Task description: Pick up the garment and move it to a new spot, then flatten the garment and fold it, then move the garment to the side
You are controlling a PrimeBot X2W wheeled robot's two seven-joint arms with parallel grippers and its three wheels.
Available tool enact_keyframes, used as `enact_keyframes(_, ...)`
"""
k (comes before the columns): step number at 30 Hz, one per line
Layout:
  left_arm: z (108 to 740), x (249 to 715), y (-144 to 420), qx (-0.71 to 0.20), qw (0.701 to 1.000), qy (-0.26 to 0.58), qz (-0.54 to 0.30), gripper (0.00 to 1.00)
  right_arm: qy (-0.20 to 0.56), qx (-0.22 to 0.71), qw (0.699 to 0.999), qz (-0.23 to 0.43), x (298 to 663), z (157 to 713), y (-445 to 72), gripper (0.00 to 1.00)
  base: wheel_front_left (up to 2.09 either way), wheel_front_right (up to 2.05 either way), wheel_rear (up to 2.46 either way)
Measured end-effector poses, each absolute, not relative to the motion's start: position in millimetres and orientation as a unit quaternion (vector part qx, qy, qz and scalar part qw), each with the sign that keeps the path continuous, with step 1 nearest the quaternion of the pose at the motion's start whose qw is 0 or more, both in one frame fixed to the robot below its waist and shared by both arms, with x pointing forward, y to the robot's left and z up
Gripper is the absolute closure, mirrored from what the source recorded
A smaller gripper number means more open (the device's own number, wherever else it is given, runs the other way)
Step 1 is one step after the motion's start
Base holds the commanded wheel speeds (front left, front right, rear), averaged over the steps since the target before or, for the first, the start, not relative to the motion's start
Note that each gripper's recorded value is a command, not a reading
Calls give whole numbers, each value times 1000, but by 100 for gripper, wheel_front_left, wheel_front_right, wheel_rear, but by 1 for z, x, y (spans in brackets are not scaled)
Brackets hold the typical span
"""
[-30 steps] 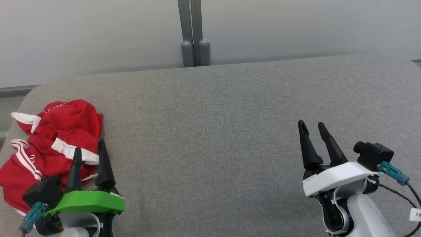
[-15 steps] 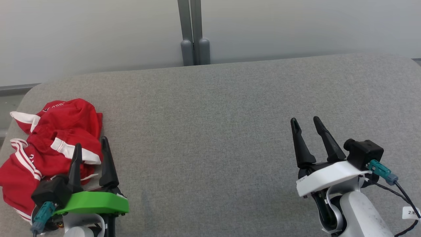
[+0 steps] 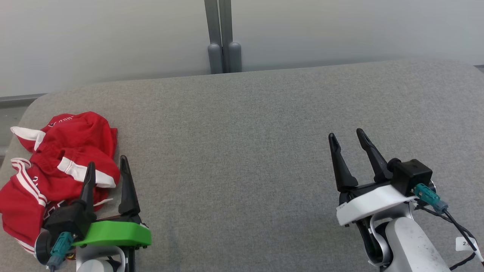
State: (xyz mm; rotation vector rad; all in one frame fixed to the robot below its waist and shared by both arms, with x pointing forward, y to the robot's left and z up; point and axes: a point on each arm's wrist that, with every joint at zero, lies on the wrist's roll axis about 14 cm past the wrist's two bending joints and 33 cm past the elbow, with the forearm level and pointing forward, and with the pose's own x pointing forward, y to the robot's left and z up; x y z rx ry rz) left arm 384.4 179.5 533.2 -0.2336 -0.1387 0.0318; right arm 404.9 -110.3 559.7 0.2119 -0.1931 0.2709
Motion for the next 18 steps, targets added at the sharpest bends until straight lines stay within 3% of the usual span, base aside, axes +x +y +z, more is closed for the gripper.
enact_keyframes(18,535,384,172,-55,995,-82,2,0,-111,54,982,142,405,561,-106,0,0,0,0)
